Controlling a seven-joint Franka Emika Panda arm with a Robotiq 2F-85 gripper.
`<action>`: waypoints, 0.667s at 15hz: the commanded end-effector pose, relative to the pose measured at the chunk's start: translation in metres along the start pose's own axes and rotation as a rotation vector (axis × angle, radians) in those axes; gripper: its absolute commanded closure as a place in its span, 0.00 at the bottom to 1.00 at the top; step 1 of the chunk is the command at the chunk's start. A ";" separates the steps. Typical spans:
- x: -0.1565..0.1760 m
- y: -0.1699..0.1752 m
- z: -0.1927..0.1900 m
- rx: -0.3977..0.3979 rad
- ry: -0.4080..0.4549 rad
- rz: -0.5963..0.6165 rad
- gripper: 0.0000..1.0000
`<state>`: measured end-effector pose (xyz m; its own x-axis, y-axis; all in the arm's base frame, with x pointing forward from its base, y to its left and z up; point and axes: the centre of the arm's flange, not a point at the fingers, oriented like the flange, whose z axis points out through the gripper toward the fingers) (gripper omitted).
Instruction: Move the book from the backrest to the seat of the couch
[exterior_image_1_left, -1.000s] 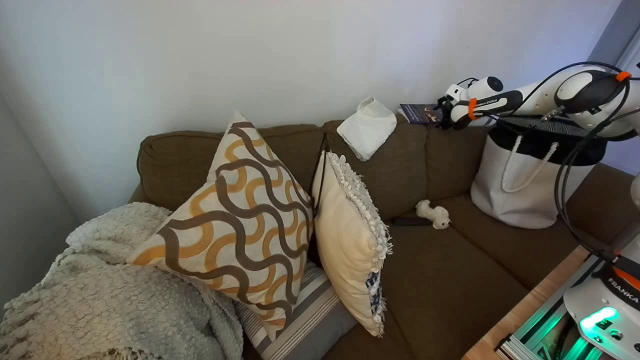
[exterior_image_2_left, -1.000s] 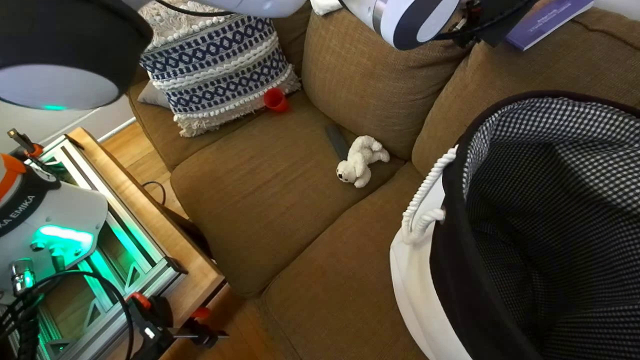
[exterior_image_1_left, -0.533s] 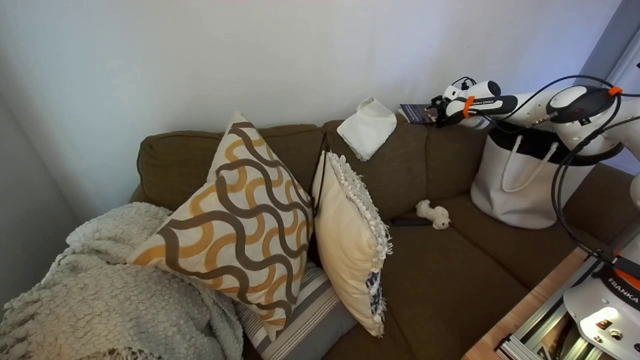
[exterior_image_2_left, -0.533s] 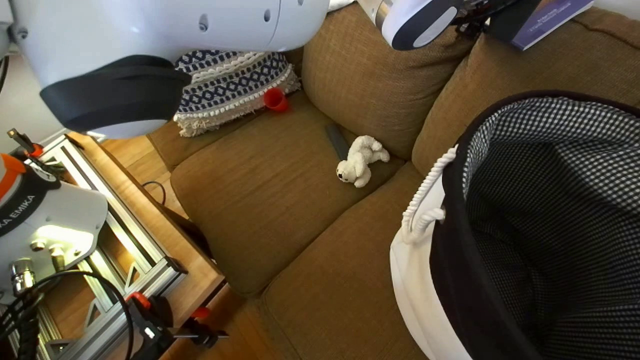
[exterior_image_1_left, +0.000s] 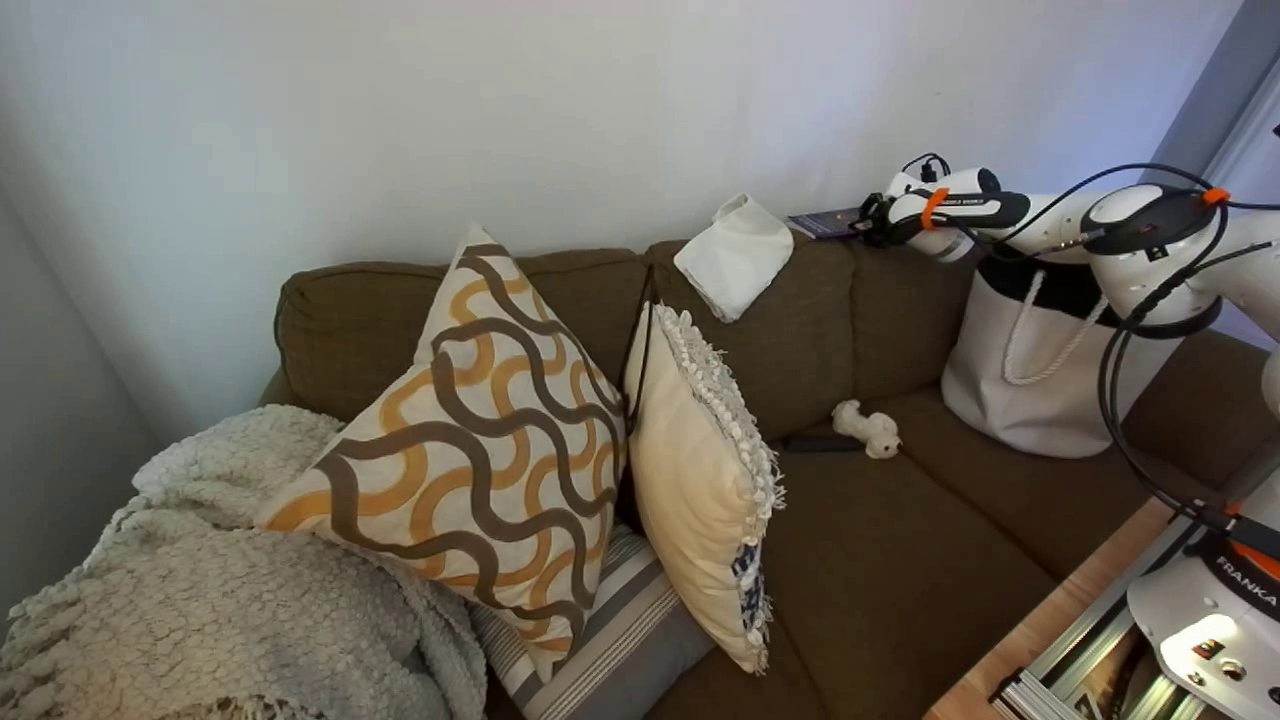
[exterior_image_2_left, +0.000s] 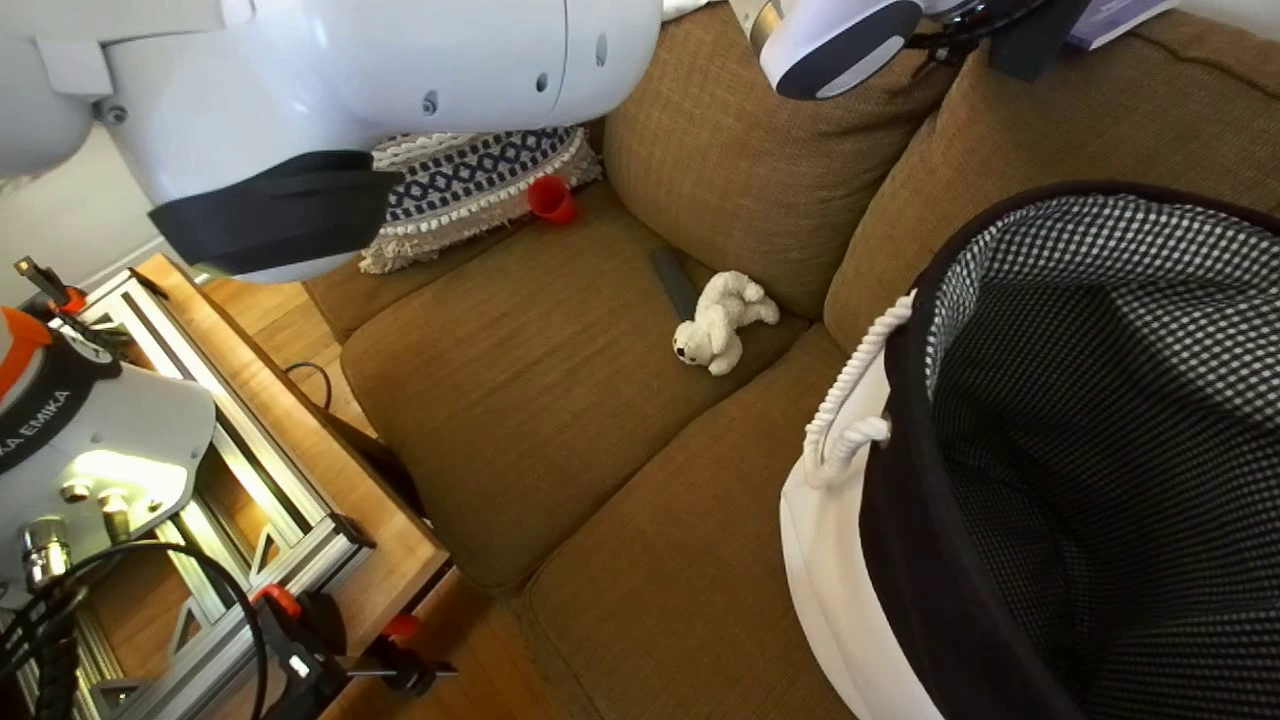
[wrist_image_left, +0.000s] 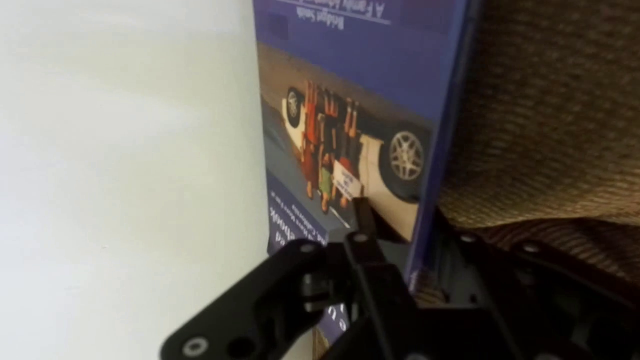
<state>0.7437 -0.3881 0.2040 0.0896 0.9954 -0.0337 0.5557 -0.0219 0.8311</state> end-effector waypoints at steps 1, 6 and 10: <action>-0.006 0.012 0.022 -0.013 0.043 -0.004 1.00; 0.000 0.012 0.003 -0.020 0.045 0.024 0.97; 0.021 0.013 -0.046 -0.016 0.060 0.021 0.97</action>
<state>0.7503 -0.3793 0.2182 0.0781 0.9969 0.0003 0.5278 -0.0416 0.8483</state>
